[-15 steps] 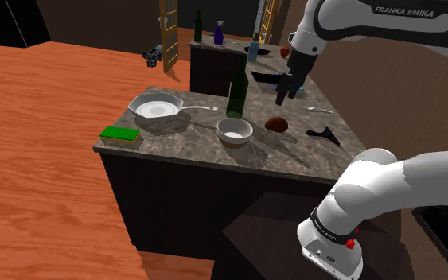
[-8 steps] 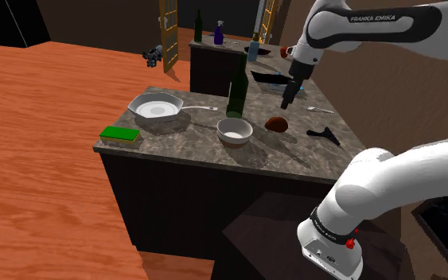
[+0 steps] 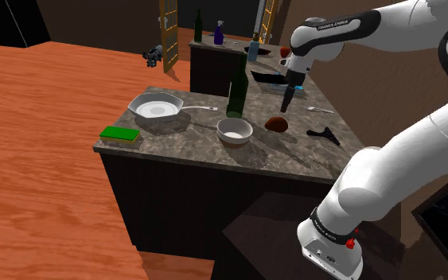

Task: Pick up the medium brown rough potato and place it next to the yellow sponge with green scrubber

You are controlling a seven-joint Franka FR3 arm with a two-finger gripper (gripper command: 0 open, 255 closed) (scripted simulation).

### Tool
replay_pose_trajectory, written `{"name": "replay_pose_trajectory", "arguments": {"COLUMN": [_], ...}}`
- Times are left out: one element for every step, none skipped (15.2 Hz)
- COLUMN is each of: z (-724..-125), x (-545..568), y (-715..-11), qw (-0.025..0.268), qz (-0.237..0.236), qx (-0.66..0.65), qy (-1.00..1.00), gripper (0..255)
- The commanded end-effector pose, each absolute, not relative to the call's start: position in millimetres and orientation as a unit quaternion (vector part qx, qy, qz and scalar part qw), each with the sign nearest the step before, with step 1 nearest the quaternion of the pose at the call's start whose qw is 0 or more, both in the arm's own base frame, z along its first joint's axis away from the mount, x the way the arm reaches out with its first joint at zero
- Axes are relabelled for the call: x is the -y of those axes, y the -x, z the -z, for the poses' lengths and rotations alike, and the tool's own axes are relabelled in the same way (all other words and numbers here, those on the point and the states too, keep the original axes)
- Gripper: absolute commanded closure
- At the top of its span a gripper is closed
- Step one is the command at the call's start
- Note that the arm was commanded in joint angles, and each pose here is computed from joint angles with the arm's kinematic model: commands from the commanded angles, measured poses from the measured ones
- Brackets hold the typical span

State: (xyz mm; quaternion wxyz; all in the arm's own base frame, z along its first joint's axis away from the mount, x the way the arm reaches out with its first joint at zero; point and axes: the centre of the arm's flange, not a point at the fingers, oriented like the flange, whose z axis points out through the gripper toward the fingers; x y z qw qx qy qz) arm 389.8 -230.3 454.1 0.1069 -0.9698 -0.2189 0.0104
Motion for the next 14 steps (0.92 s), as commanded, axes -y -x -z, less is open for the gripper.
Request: {"name": "replay_pose_trajectory", "arguments": {"z": [-434.5,-425.6,-416.6,-407.4,-398.1,-388.7,-379.1,-369.4,-360.6,-355.6,-350.6,-345.6,-340.6,-335.6], "x": [252.4,261.8,270.8,279.6,288.1,296.2,304.0,311.5,318.1,316.6,315.2,313.7,312.3,310.9], "y": [-403.0,-410.6,-418.4,-426.4,-434.5,-442.8,-451.3,-460.0,-467.9,-467.0,-466.1,-465.2,-464.3,-463.4], "qw": [0.117,0.123,0.128,0.133,0.139,0.144,0.149,0.155,0.159,0.159,0.159,0.159,0.159,0.159], "qz": [-0.015,-0.018,-0.02,-0.023,-0.025,-0.027,-0.03,-0.032,-0.034,-0.034,-0.034,-0.034,-0.034,-0.034], "qx": [0.246,0.258,0.27,0.282,0.294,0.306,0.318,0.33,0.341,0.341,0.341,0.341,0.341,0.341], "qy": [0.962,0.958,0.954,0.95,0.945,0.941,0.936,0.931,0.926,0.926,0.926,0.926,0.926,0.926], "gripper": [0,0,0,0,0,0,0,0,0,0,0,0,0,0]}}
